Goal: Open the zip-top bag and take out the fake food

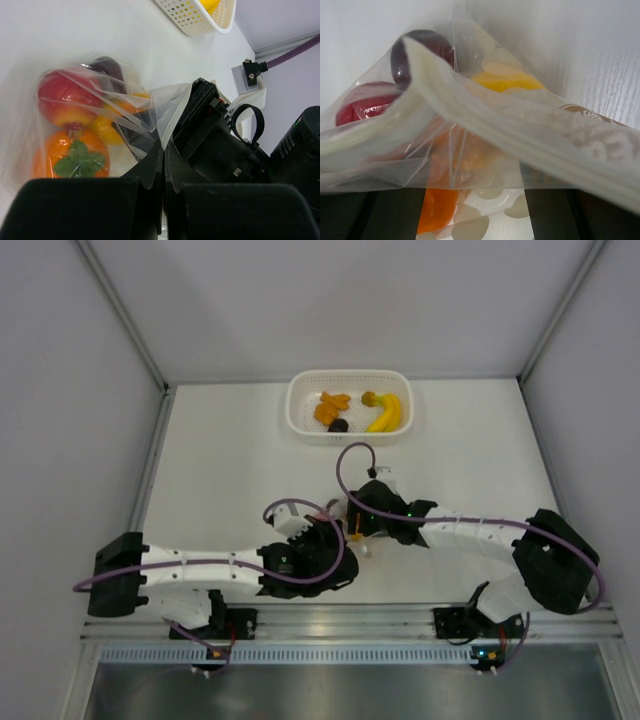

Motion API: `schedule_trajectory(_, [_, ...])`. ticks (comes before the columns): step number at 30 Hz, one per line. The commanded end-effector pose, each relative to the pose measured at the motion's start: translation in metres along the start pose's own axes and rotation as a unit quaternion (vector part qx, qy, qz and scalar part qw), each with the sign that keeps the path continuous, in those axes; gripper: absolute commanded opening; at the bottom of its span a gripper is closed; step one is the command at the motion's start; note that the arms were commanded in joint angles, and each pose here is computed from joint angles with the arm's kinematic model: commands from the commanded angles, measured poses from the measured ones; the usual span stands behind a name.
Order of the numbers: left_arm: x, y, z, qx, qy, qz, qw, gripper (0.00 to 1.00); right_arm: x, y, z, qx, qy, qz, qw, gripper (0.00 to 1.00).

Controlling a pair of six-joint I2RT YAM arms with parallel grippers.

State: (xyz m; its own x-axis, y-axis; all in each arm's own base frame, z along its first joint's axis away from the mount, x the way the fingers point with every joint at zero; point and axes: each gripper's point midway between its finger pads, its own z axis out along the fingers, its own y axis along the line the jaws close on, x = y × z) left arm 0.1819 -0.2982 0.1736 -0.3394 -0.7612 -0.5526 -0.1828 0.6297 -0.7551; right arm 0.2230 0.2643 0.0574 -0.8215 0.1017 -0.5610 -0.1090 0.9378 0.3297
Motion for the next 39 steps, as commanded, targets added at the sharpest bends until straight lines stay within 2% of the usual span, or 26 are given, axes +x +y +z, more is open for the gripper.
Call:
schedule_trajectory(1, [-0.002, -0.002, -0.002, 0.009, -0.009, -0.006, 1.0, 0.0, -0.012, -0.007, 0.014, 0.028, -0.041, 0.02, 0.999, 0.72])
schedule_trajectory(10, [0.0, 0.005, -0.007, 0.011, 0.001, -0.002, 1.0, 0.0, -0.047, 0.001, 0.022, 0.026, -0.103, 0.096, 0.99, 0.74])
schedule_trajectory(16, [-0.002, 0.009, -0.01, 0.014, 0.003, 0.001, 1.0, 0.0, -0.053, -0.023, 0.04, 0.116, -0.114, 0.07, 0.984, 0.75])
schedule_trajectory(24, [-0.015, 0.015, -0.011, 0.019, -0.01, -0.002, 1.0, 0.0, -0.045, -0.04, 0.058, 0.145, -0.095, 0.045, 0.984, 0.77])
schedule_trajectory(27, [-0.018, 0.018, -0.011, 0.02, -0.015, 0.002, 1.0, 0.0, -0.044, -0.04, 0.059, 0.136, -0.097, 0.034, 0.985, 0.73])
schedule_trajectory(30, [-0.021, 0.02, -0.011, 0.022, -0.021, 0.003, 1.0, 0.0, -0.049, -0.042, 0.058, 0.14, -0.107, 0.017, 0.984, 0.63])
schedule_trajectory(31, [-0.022, 0.021, -0.011, 0.021, -0.022, 0.005, 1.0, 0.0, -0.049, -0.043, 0.058, 0.14, -0.108, 0.013, 0.984, 0.56])
schedule_trajectory(33, [-0.026, 0.022, -0.011, 0.024, -0.029, 0.004, 0.999, 0.0, -0.051, -0.04, 0.056, 0.129, -0.111, 0.0, 0.985, 0.51])
schedule_trajectory(34, [-0.027, 0.025, -0.011, 0.023, -0.031, 0.006, 0.999, 0.0, -0.054, -0.038, 0.053, 0.124, -0.115, -0.001, 0.986, 0.42])
schedule_trajectory(39, [-0.037, 0.026, -0.011, 0.028, -0.05, 0.011, 0.998, 0.0, -0.053, -0.027, 0.041, 0.079, -0.11, -0.009, 0.991, 0.34])
